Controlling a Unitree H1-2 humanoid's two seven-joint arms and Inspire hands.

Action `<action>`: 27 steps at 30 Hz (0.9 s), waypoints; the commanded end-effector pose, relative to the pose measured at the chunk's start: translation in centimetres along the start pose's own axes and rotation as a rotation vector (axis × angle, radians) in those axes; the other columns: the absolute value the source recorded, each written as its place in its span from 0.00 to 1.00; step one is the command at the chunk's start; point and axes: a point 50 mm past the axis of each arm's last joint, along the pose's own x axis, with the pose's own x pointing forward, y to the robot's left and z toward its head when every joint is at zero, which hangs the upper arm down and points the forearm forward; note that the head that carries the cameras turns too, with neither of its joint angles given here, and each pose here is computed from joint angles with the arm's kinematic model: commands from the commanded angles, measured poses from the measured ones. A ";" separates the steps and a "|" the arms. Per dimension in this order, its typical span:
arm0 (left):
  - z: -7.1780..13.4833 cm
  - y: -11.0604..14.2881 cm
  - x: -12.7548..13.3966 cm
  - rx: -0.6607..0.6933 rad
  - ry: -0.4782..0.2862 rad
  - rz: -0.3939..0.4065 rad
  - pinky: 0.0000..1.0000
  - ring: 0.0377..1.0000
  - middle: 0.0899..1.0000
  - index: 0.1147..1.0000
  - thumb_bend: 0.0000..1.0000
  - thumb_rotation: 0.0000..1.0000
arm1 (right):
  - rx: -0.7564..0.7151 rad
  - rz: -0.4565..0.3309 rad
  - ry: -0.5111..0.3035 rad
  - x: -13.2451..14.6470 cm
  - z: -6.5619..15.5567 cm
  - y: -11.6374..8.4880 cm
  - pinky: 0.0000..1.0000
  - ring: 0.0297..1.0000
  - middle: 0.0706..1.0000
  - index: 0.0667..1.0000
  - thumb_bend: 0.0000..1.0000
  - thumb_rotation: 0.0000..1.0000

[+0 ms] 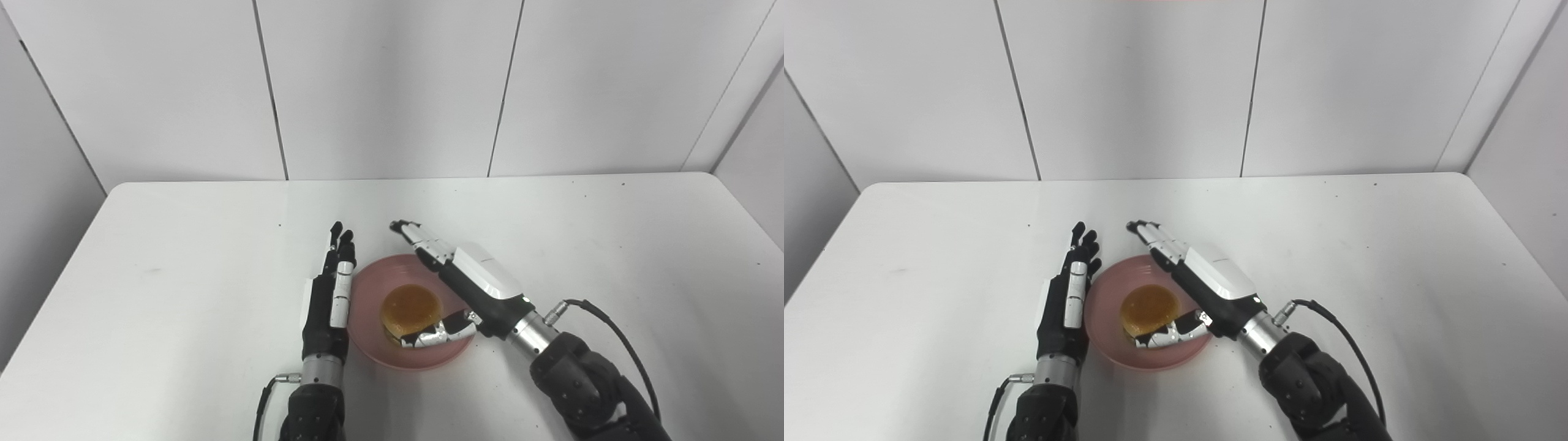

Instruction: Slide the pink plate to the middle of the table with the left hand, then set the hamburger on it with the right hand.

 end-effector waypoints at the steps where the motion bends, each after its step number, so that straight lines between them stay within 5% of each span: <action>1: -1.8 -0.5 -2.0 -0.021 0.047 0.016 0.97 0.97 0.96 0.96 0.68 1.00 | 0.042 -0.139 -0.055 0.1 0.3 -0.7 0.89 1.00 1.00 1.00 0.86 0.46; 4: -1.9 -0.1 -2.1 -0.021 0.033 0.022 0.97 0.97 0.95 0.95 0.69 1.00 | 0.151 -0.247 0.003 -0.8 -0.9 0.0 0.98 1.00 1.00 1.00 0.78 0.69; 10: -1.5 0.8 -2.6 -0.038 0.011 0.020 1.00 0.99 0.98 0.98 0.64 1.00 | 0.312 -0.352 0.128 -1.8 -2.0 0.6 0.99 1.00 1.00 1.00 0.66 0.81; 27: -1.4 2.4 -2.8 -0.048 0.016 0.036 1.00 0.99 0.98 0.97 0.69 1.00 | 0.804 -0.359 0.324 -3.7 0.3 3.1 1.00 1.00 1.00 1.00 0.59 0.79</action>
